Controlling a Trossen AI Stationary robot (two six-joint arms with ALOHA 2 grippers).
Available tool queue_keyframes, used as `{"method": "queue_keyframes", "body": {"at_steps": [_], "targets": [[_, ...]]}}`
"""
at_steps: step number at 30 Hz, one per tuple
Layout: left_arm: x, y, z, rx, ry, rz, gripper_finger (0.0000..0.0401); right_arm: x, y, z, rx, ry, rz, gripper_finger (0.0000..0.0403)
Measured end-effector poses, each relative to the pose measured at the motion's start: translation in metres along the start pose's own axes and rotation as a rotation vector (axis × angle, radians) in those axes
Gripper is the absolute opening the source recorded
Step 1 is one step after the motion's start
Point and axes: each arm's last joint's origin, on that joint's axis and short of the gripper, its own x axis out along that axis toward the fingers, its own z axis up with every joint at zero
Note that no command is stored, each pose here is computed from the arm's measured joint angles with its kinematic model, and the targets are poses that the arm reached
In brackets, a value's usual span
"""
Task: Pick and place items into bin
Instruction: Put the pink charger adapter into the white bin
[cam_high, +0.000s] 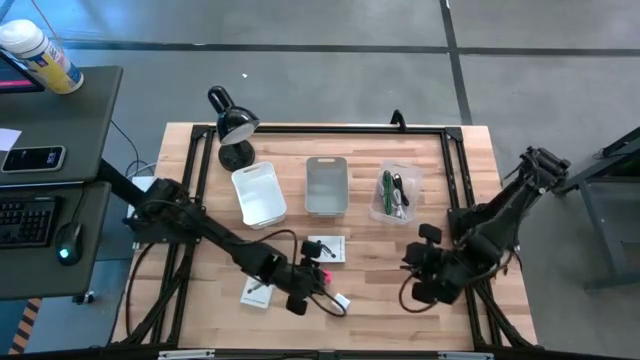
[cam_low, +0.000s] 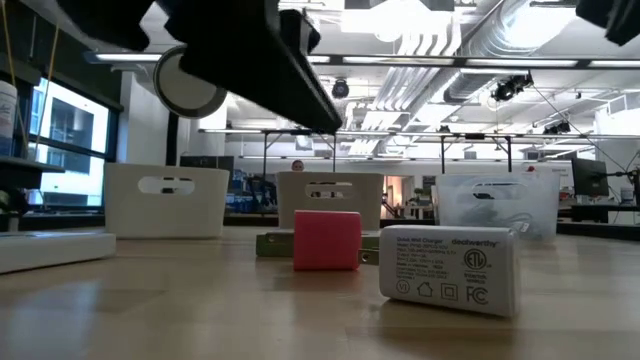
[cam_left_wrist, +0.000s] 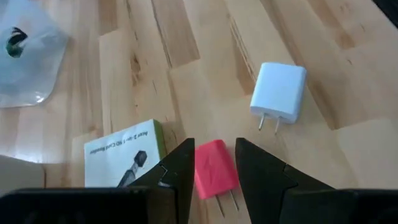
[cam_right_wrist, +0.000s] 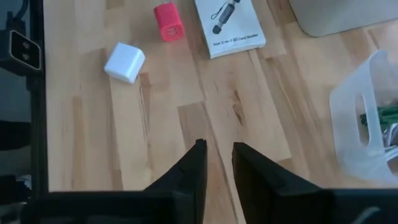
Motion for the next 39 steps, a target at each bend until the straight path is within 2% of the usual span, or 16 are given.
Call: {"method": "queue_keyframes", "body": {"at_steps": [5,13,18,29,31,39], "targets": [[0.008,0.001,-0.005,-0.003,0.037,-0.049,0.0104,-0.003,0.004,-0.009,0.023,0.004,-0.010,0.0095],[0.012,0.001,-0.005,-0.013,0.034,-0.058,0.0105,0.005,0.011,-0.012,0.038,0.007,-0.023,0.0135],[0.012,0.002,-0.006,-0.011,0.042,-0.040,0.0136,0.012,0.017,-0.014,0.033,0.011,-0.033,0.0148],[0.029,0.006,-0.015,-0.068,0.079,-0.063,0.0230,0.023,0.025,-0.016,0.035,0.012,-0.031,0.0143],[0.031,0.006,-0.012,-0.083,0.054,-0.058,0.0238,0.023,0.025,-0.016,0.037,0.011,-0.031,0.0141],[0.041,0.006,-0.021,-0.119,0.103,-0.073,0.0243,0.023,0.025,-0.015,0.039,-0.005,-0.037,0.0140]]}}
